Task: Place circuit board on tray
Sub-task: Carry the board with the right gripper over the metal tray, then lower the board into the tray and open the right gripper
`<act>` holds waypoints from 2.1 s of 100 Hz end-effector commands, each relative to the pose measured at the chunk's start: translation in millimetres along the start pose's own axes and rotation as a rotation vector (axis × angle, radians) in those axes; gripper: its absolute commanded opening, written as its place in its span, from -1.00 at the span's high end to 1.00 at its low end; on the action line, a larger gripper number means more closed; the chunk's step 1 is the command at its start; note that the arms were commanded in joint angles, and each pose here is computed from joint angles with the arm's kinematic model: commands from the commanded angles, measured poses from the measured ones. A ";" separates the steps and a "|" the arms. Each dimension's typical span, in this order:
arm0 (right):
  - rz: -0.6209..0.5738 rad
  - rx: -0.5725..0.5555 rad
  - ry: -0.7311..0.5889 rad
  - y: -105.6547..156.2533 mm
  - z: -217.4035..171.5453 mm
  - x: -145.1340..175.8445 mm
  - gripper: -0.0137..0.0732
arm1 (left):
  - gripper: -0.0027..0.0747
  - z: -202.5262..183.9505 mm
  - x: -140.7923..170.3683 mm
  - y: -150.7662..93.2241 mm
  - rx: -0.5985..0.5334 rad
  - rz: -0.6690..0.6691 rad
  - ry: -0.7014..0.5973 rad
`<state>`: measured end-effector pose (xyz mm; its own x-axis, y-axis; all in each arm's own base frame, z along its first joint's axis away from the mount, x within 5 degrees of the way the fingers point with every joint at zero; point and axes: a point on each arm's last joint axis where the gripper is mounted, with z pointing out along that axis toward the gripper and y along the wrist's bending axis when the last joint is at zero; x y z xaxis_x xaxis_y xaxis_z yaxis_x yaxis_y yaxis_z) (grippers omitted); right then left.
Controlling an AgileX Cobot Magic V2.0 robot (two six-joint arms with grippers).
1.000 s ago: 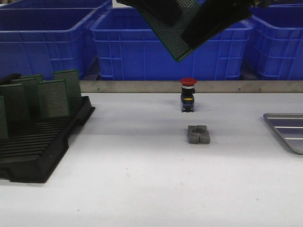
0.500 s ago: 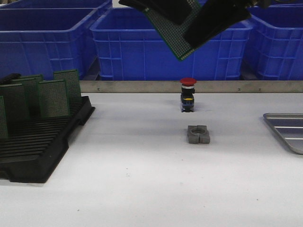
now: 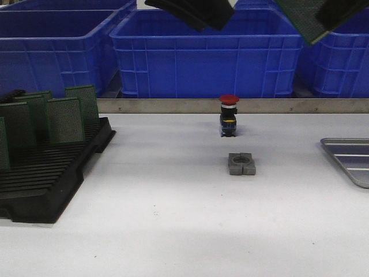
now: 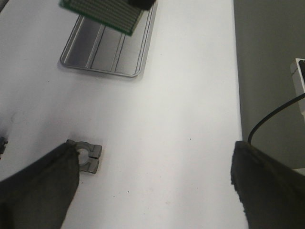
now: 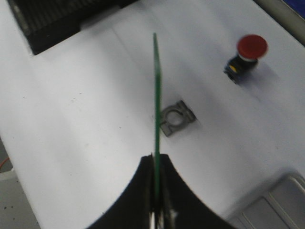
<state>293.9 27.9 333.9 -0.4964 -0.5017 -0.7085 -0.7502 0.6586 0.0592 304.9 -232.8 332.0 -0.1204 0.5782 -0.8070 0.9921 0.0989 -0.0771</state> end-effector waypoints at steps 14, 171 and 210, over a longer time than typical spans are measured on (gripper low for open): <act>0.287 0.096 -0.059 -33.5 -30.2 15.5 0.84 | -0.64 -17.4 -25.1 -12.2 -0.022 0.022 -0.102; 0.964 -0.036 0.169 -136.2 77.7 140.6 0.42 | -0.64 -24.2 -20.9 -4.7 -0.046 0.007 -0.104; 0.968 -0.013 0.161 -138.2 77.9 140.9 -0.64 | -0.64 -24.2 -20.9 -4.7 -0.046 0.007 -0.104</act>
<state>358.0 -89.0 146.2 -0.9711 0.1605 -0.1764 0.0343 0.8258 0.5630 309.3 -227.2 332.1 -0.1321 0.5738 -0.8083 0.9899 0.1188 -0.0774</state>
